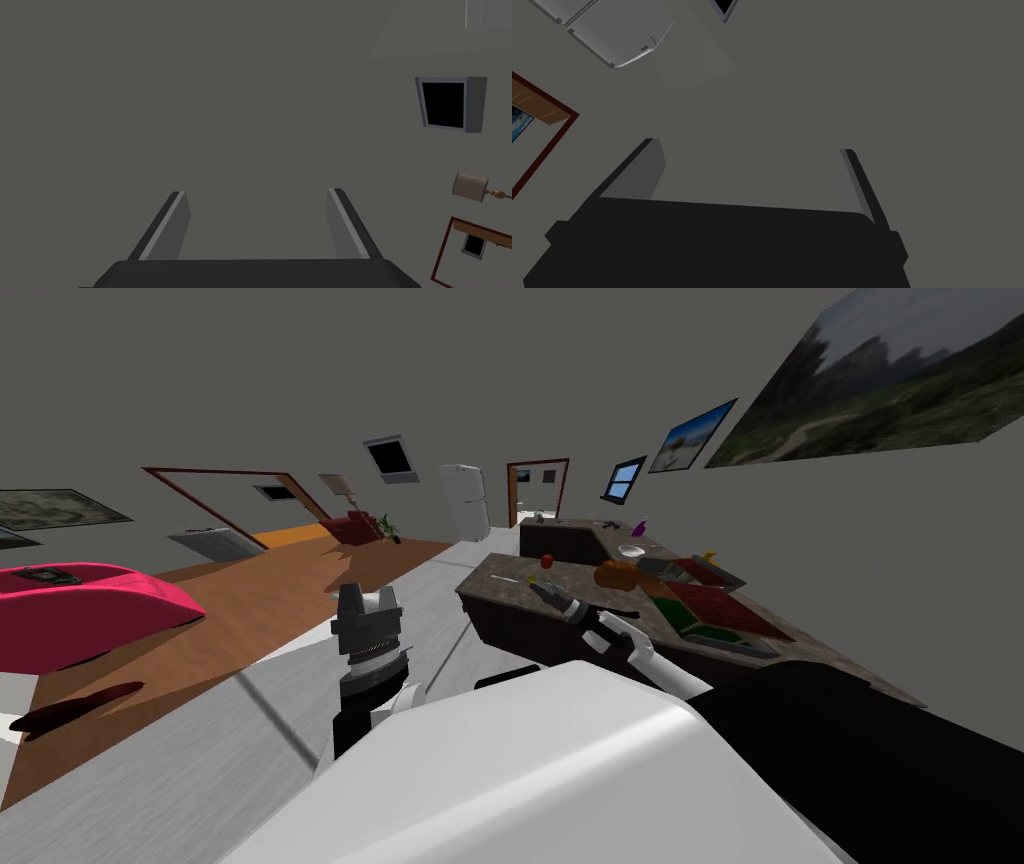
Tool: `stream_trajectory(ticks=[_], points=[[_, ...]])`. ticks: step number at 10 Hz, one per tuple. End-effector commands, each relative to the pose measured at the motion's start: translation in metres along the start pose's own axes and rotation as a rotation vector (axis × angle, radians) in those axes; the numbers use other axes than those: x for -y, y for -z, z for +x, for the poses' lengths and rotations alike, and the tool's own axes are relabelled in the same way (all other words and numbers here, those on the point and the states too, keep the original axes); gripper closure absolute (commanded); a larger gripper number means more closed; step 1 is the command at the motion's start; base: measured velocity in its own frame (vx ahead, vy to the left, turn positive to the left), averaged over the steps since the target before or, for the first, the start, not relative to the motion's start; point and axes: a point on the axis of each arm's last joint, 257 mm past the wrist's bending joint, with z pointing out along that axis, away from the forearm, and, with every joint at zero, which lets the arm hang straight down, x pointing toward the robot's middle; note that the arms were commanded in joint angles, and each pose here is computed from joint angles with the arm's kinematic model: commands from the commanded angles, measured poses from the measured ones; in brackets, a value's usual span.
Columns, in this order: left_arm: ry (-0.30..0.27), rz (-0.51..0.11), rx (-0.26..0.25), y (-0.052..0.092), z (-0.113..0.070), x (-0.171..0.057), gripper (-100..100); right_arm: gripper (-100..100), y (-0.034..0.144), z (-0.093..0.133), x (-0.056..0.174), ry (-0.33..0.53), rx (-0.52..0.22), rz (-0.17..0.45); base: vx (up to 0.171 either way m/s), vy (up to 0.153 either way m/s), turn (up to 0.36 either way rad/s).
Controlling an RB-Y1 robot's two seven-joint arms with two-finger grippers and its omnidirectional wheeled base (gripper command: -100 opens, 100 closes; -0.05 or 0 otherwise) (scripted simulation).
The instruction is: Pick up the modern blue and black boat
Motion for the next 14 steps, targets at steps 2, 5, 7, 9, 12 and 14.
stream_trajectory(ticks=[2, 5, 7, 9, 12, 14], points=[[0.0, 0.0, 0.0, 0.0, 0.0, 0.0, 0, -100, 0.004, 0.016, 0.008, 0.043, -0.079, 0.001, 0.017, 0.047, 0.079], [0.0, 0.0, 0.0, 0.0, 0.0, 0.0, 0, -100, 0.01, 0.03, 0.017, 0.089, -0.161, 0.005, 0.026, 0.053, 0.094], [0.0, 0.0, 0.0, 0.0, 0.0, 0.0, 0, -100, 0.017, 0.043, 0.027, 0.124, -0.229, 0.012, 0.037, 0.07, 0.136], [0.0, 0.0, 0.0, 0.0, 0.0, 0.0, 0, -100, 0.024, 0.043, 0.032, 0.156, -0.27, 0.014, 0.034, 0.043, 0.028], [0.0, 0.0, 0.0, 0.0, 0.0, 0.0, 0, -100, 0.036, 0.054, 0.044, 0.203, -0.352, 0.026, 0.025, 0.033, 0.088], [0.0, 0.0, 0.0, 0.0, 0.0, 0.0, 0, -100, 0.049, 0.065, 0.058, 0.247, -0.43, 0.04, 0.035, 0.042, 0.121]])
